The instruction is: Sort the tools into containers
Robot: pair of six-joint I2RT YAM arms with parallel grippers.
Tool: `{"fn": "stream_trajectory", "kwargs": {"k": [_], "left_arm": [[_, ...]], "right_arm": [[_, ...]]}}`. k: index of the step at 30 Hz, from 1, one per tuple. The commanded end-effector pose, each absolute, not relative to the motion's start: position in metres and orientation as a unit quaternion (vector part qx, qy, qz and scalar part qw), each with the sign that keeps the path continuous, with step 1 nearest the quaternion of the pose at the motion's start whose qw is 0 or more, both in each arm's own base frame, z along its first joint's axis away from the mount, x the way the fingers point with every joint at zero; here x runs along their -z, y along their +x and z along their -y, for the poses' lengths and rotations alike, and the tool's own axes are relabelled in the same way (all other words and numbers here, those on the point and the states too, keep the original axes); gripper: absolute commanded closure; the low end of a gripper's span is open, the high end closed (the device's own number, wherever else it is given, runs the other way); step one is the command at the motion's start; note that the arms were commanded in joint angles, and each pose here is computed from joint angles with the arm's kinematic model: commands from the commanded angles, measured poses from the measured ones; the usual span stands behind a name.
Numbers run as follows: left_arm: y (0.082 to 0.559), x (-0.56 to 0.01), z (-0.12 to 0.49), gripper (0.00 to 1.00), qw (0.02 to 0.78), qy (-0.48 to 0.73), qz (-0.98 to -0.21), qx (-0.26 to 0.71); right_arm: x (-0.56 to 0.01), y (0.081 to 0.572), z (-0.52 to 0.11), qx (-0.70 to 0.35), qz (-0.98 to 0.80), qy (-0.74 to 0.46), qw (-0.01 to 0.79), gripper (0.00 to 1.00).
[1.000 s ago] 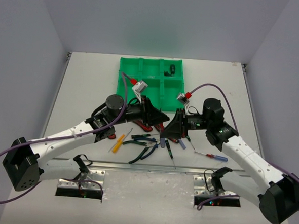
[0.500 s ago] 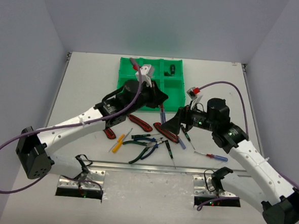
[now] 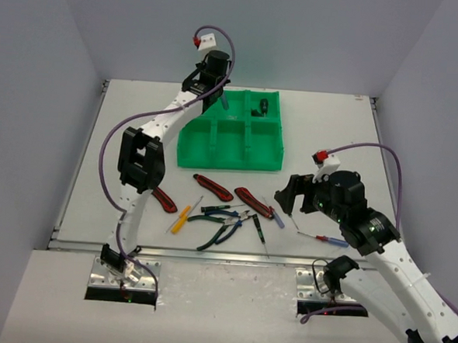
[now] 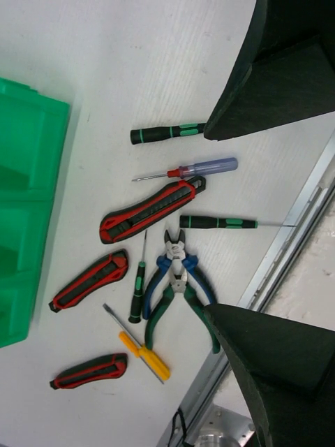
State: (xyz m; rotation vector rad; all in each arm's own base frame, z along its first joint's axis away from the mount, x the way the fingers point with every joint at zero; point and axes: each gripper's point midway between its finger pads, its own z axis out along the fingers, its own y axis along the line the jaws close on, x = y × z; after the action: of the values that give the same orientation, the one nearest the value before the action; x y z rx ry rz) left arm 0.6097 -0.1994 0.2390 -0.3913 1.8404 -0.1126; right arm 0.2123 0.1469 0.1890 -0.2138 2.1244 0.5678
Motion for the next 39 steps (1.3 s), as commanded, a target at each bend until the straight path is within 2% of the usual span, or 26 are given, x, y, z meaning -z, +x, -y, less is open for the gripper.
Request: {"fn": "stream_trajectory", "kwargs": {"k": [1,6,12,19,21,22,23,26,28,30,34,36,37,38,39], "left_arm": [[0.642,-0.275,0.205,1.00,0.635,-0.185,-0.742,0.112],[0.657,-0.271,0.220,1.00,0.654,-0.183,-0.716,0.161],[0.668,-0.227,0.239,1.00,0.633,-0.181,-0.727,0.193],[0.673,-0.202,0.251,0.99,0.612,-0.185,-0.741,0.206],[0.672,-0.198,0.251,0.80,0.609,-0.183,-0.744,0.205],[0.672,-0.199,0.252,0.67,0.608,-0.180,-0.745,0.207],[0.671,-0.198,0.253,0.42,0.606,-0.178,-0.747,0.206],[0.665,-0.211,0.256,0.25,0.609,-0.169,-0.746,0.208],[0.659,-0.231,0.260,0.17,0.616,-0.159,-0.740,0.217],[0.640,-0.281,0.266,0.00,0.641,-0.133,-0.724,0.219],[0.586,-0.366,0.270,0.00,0.679,-0.113,-0.699,0.195],[0.553,-0.363,0.275,0.00,0.653,-0.094,-0.727,0.189],[0.529,-0.387,0.268,0.00,0.656,-0.094,-0.722,0.200],[0.511,-0.351,0.268,0.00,0.625,-0.084,-0.752,0.191],[0.480,-0.379,0.256,0.00,0.634,-0.085,-0.738,0.215]], "right_arm": [[-0.179,0.204,-0.142,-0.224,-0.860,-0.098,0.448,0.01],[-0.167,0.199,-0.140,-0.218,-0.868,-0.106,0.433,0.01],[-0.165,0.199,-0.140,-0.216,-0.868,-0.113,0.433,0.01],[-0.163,0.198,-0.133,-0.201,-0.870,-0.108,0.436,0.01],[-0.164,0.197,-0.133,-0.200,-0.872,-0.108,0.433,0.01],[-0.162,0.198,-0.129,-0.189,-0.876,-0.104,0.431,0.01],[-0.162,0.199,-0.127,-0.183,-0.878,-0.102,0.431,0.01],[-0.163,0.201,-0.121,-0.168,-0.880,-0.093,0.434,0.01],[-0.162,0.202,-0.119,-0.160,-0.884,-0.090,0.430,0.01],[-0.161,0.207,-0.107,-0.123,-0.891,-0.079,0.430,0.01],[-0.149,0.221,-0.070,-0.001,-0.908,-0.060,0.415,0.01],[-0.141,0.220,-0.060,0.046,-0.915,-0.107,0.386,0.01],[-0.133,0.216,-0.062,0.047,-0.920,-0.141,0.363,0.01],[-0.121,0.211,-0.063,0.050,-0.927,-0.173,0.330,0.01],[-0.115,0.205,-0.079,0.011,-0.929,-0.208,0.307,0.01]]}}
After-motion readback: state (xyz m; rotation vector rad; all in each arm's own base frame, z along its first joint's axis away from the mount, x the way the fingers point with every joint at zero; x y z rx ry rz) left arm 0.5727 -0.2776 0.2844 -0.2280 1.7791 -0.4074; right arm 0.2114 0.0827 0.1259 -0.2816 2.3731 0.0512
